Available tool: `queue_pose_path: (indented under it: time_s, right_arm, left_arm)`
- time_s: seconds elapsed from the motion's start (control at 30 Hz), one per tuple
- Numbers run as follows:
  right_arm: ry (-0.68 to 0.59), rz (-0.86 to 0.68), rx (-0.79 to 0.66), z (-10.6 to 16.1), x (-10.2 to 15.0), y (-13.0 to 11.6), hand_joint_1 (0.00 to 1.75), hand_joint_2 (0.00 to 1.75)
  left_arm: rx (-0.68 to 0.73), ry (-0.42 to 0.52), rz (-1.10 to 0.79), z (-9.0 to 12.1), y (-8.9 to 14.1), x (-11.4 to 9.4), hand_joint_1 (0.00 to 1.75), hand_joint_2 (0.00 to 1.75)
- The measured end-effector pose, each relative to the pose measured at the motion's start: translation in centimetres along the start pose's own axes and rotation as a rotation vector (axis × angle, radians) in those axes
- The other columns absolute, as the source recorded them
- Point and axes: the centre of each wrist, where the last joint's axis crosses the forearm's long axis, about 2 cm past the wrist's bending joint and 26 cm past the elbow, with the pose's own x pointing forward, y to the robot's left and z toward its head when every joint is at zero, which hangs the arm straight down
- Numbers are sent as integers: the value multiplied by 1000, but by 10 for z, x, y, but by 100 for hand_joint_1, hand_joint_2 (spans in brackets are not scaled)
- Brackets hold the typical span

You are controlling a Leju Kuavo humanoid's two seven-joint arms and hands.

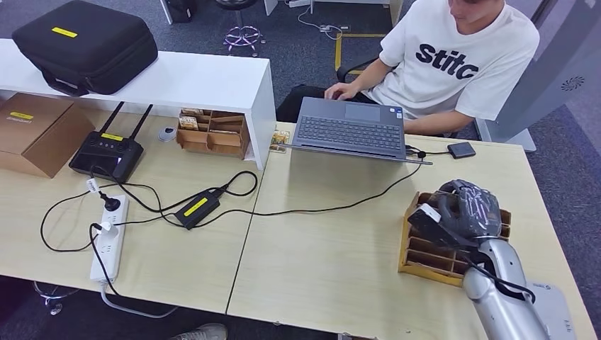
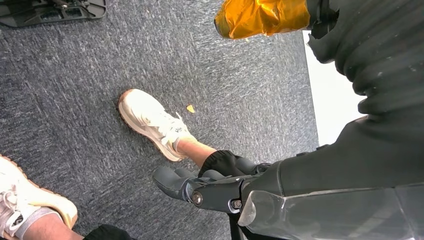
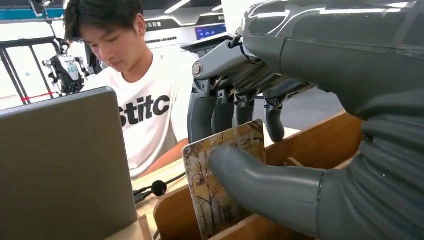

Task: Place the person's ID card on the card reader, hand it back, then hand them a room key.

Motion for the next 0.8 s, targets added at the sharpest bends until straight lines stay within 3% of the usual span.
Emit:
queue_pose_path:
  time_s: [0.13,0.43,0.8]
  right_arm:
    - [-1,3,0,0,-2,1,174,175]
    - [-79,17,-90,0,7,-8,175,175]
    - [-253,21,-326,-41,55,-80,174,175]
  left_arm:
    - [0,0,1,0,0,0,0,175]
    - [1,2,1,0,0,0,0,175]
    - [0,3,-8,0,1,-1,0,175]
